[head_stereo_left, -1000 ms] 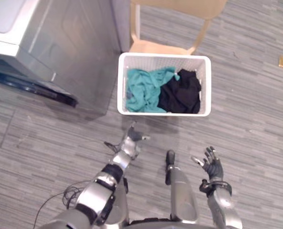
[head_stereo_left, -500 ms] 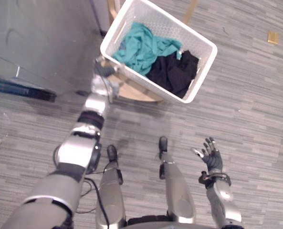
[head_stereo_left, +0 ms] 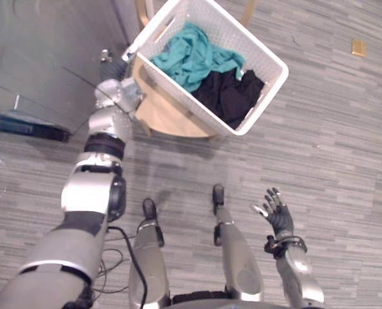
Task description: Pick up the laundry basket with both hands and put the clothes into the washing machine.
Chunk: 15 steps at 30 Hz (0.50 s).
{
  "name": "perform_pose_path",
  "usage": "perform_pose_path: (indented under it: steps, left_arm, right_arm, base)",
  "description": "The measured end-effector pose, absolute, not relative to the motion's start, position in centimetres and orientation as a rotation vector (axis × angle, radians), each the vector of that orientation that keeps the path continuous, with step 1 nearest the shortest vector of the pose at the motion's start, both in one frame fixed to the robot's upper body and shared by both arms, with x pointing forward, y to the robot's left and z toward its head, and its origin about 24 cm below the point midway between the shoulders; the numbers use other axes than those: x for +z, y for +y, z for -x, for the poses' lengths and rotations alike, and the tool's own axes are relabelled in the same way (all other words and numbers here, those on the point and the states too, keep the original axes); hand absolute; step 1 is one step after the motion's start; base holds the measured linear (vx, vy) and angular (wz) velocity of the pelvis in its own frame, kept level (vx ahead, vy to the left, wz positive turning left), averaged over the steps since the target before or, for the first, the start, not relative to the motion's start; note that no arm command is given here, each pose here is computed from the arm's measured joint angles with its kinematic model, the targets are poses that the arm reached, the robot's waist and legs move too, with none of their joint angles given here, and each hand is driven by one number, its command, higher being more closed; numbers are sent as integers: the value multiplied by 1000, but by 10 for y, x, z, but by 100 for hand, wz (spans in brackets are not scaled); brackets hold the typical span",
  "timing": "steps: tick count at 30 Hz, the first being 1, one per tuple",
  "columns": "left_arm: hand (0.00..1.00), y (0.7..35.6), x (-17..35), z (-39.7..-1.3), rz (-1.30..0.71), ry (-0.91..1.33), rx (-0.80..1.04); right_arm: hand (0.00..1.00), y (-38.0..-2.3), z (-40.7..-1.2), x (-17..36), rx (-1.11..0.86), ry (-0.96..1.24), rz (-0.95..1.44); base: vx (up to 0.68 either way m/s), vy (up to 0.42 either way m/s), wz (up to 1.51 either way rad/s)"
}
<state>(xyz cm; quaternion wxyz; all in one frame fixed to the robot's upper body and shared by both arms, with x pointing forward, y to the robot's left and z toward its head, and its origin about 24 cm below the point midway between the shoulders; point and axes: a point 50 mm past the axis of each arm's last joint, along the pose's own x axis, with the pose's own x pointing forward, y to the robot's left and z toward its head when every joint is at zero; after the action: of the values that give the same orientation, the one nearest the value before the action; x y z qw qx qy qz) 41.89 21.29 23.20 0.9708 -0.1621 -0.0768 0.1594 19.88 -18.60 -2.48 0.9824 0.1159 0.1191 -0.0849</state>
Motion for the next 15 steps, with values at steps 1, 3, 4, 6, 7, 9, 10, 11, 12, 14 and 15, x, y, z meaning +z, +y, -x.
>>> perform_pose_path:
  steps: [1,3,4,6,7,9,10,11,12,14,15]
  left_arm:
    - [0,216,228,-418,330,-146,332]
    - [0,225,213,-415,330,-116,361]
    - [0,230,206,-413,321,-101,374]
    - [0,240,198,-410,306,-92,394]
    - [0,246,191,-406,296,-97,403]
    - [0,252,177,-396,274,-117,405]
    - [0,256,166,-386,257,-138,404]
    - [0,257,158,-377,241,-155,403]
    - [0,256,147,-368,215,-165,405]
    - [0,243,120,-345,210,-165,393]
    - [0,232,98,-331,218,-131,389]
  right_arm:
    - [0,-186,-197,-26,-167,247,-234]
    - [0,-187,-192,-30,-166,265,-233]
    - [0,-187,-189,-31,-162,272,-233]
    - [0,-187,-188,-33,-155,280,-233]
    - [0,-187,-187,-35,-157,288,-231]
    - [0,-187,-185,-40,-160,311,-226]
    - [0,-187,-184,-43,-160,328,-215]
    - [0,-188,-184,-46,-161,341,-206]
    - [0,-188,-184,-51,-160,362,-192]
    - [0,-191,-185,-60,-162,407,-165]
    - [0,-194,-190,-64,-156,427,-140]
  base:
    - [-34,-7,-2]
    - [-9,-4,2]
    - [-20,-4,5]
    - [-30,0,7]
    - [-51,3,11]
    - [-44,1,15]
    - [-16,-2,24]
    - [-10,-1,32]
    - [-6,0,35]
    - [-2,8,44]
    - [-9,22,50]
